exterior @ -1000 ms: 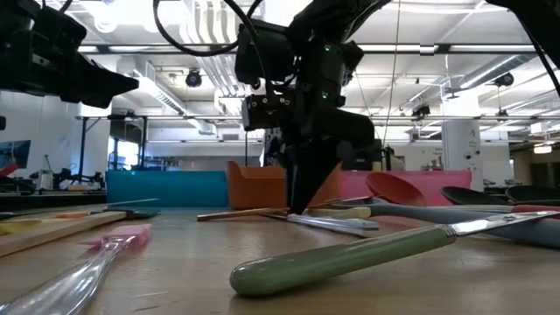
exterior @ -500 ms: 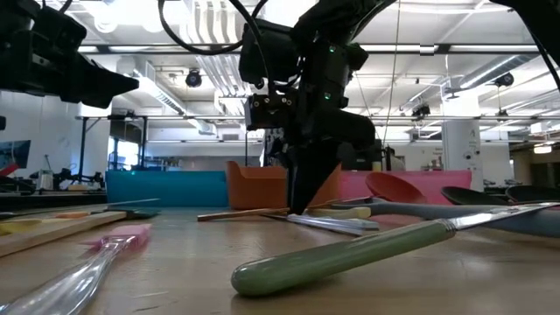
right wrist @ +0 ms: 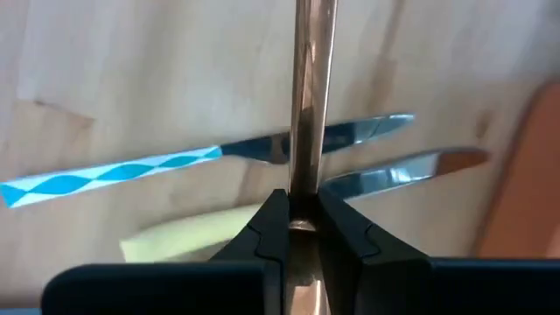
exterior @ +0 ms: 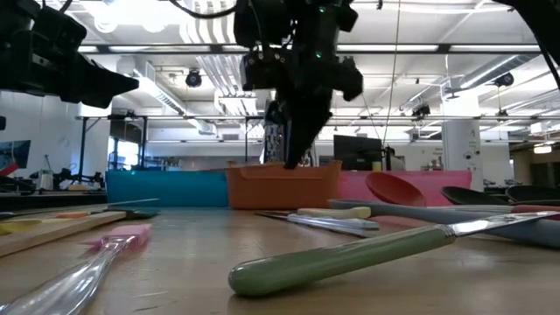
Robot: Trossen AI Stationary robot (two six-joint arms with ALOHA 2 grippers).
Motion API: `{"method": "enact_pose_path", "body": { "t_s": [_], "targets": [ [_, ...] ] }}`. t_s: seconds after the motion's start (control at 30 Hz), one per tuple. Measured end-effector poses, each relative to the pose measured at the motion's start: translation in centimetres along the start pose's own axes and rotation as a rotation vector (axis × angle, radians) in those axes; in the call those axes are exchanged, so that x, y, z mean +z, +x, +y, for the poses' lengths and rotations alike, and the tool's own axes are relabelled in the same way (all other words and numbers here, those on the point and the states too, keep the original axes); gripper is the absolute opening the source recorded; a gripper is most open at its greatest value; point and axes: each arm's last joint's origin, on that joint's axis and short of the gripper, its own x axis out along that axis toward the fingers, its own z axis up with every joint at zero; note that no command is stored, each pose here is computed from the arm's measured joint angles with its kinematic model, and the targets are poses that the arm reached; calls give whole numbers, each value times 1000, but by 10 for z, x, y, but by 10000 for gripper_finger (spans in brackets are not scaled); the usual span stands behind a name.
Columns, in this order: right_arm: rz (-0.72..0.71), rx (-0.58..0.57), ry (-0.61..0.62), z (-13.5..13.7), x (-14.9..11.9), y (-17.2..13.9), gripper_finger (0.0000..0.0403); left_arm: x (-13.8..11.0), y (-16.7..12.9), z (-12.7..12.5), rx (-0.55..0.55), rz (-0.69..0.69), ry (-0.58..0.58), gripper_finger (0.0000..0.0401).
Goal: Pick & Place Kitchen Items
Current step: Put the bronze table knife into the brown bin
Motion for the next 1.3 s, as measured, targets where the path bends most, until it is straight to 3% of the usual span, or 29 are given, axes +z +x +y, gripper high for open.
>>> {"method": "enact_pose_path", "body": {
  "t_s": [0.37,0.53,0.67,1.0,1.3],
  "targets": [
    [-186,-106,33,-74,11,-57,28,0,0,0,0,0,0,14],
    [-361,-73,71,-121,4,-74,28,0,0,0,0,0,0,14],
    [-490,-25,1,-148,-3,-81,28,0,0,0,0,0,0,14],
    [-484,14,-202,-167,-27,-58,28,0,0,0,0,0,0,14],
    [-444,-45,-241,-171,-48,-10,27,0,0,0,0,0,0,14]
  ]
}}
